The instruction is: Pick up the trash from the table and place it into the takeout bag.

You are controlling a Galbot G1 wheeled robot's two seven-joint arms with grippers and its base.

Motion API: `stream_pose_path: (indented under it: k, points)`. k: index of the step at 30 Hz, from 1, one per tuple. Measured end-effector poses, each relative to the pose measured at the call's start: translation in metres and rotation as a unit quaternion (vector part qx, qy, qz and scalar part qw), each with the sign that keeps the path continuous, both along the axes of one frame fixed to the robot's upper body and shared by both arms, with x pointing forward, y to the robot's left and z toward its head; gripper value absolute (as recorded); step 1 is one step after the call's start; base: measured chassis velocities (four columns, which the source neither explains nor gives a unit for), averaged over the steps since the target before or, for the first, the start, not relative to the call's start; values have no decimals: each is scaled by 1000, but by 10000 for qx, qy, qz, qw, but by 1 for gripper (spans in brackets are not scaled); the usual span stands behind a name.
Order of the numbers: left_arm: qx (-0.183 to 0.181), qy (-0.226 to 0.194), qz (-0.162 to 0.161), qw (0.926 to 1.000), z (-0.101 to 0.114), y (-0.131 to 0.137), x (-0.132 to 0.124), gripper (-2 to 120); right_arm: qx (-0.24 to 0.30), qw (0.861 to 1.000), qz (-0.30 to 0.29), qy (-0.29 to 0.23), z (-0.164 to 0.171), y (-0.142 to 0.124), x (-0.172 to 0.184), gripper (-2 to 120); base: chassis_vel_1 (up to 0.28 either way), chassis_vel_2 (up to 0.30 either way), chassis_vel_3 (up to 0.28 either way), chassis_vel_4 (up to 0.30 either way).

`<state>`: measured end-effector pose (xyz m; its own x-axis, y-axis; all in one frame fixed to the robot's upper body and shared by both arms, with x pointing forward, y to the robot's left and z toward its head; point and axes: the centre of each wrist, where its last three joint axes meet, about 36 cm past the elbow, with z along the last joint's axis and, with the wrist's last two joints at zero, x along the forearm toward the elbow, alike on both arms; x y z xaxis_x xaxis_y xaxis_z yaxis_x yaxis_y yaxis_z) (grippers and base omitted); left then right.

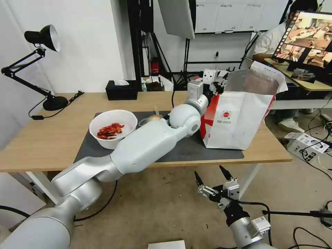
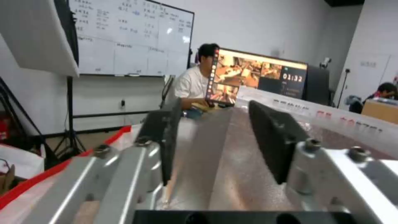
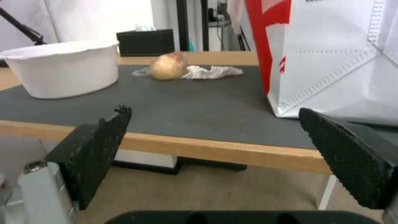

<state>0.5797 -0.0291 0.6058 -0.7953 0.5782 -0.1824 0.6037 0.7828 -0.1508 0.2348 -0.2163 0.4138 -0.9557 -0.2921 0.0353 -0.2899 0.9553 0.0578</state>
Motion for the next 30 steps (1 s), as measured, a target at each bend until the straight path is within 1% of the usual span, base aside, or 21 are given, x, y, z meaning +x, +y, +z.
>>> stream_pose_path:
  k: [2, 3, 4, 6, 7, 11, 12, 13, 14, 15, 16, 17, 18, 19, 21, 22, 23, 25, 26, 27, 30]
  points:
    - [-96, -43, 23, 9999, 9, 13, -3, 66, 11, 10000, 17, -1, 1, 1, 0, 100, 0, 0, 0, 0]
    - [-96, -43, 23, 9999, 9, 13, -3, 66, 11, 10000, 17, -1, 1, 1, 0, 100, 0, 0, 0, 0]
    - [-126, -77, 18, 9999, 13, 19, -5, 69, 17, 10000, 23, -6, 1, 1, 0, 100, 0, 0, 0, 0]
    - [-185, -200, 96, 9996, 22, 46, -14, 79, 21, 10000, 34, -17, 3, 2, 0, 100, 0, 0, 0, 0]
    - [-185, -200, 96, 9996, 22, 46, -14, 79, 21, 10000, 34, -17, 3, 2, 0, 100, 0, 0, 0, 0]
    - [-231, -184, 310, 9991, 13, 85, -27, 95, 23, 10000, 47, -20, 3, 2, 0, 100, 0, 0, 0, 0]
    - [-231, -184, 310, 9991, 13, 85, -27, 95, 23, 10000, 47, -20, 3, 2, 0, 100, 0, 0, 0, 0]
    - [-272, -141, 435, 9986, 5, 106, -37, 99, 36, 10000, 72, -26, 3, 4, 0, 100, 0, 0, 0, 0]
    - [-297, -139, 505, 9982, -1, 119, -44, 99, 45, 9999, 87, -30, 3, 5, 0, 100, 0, 0, 0, 0]
    - [-295, -141, 545, 9980, -5, 125, -49, 99, 49, 9999, 98, -33, 3, 6, 1, 100, 0, 0, 0, 0]
    - [-295, -141, 545, 9980, -5, 125, -49, 99, 49, 9999, 98, -33, 3, 6, 1, 100, 0, 0, 0, 0]
    - [-254, -159, 651, 9974, -13, 142, -58, 100, 58, 9999, 114, -36, 4, 7, 1, 100, 0, 0, 0, 0]
    - [-9, -102, 858, 9963, -35, 180, -75, 100, 69, 9999, 141, -51, 4, 8, 2, 100, 0, 0, 0, 0]
    - [-9, -102, 858, 9963, -35, 180, -75, 100, 69, 9999, 141, -51, 4, 8, 2, 100, 0, 0, 0, 0]
    - [221, -81, 1129, 9933, -63, 212, -97, 100, 100, 9998, 166, -61, 4, 8, 3, 100, 0, 0, 0, 0]
    - [367, -149, 1253, 9913, -73, 225, -107, 100, 108, 9998, 173, -82, 5, 9, 4, 100, 0, 0, 0, 0]
    - [367, -149, 1253, 9913, -73, 225, -107, 100, 108, 9998, 173, -82, 5, 9, 4, 100, 0, 0, 0, 0]
    - [637, -327, 1417, 9873, -88, 242, -115, 100, 110, 9997, 184, -104, 5, 9, 5, 100, 0, 0, 0, 0]
    - [840, -453, 1518, 9838, -99, 253, -121, 100, 109, 9997, 186, -116, 5, 9, 6, 100, 0, 0, 0, 0]
    - [840, -453, 1518, 9838, -99, 253, -121, 100, 109, 9997, 186, -116, 5, 9, 6, 100, 0, 0, 0, 0]
    - [1140, -595, 1767, 9758, -123, 271, -138, 100, 108, 9997, 179, -126, 4, 8, 7, 100, 0, 0, 0, 0]
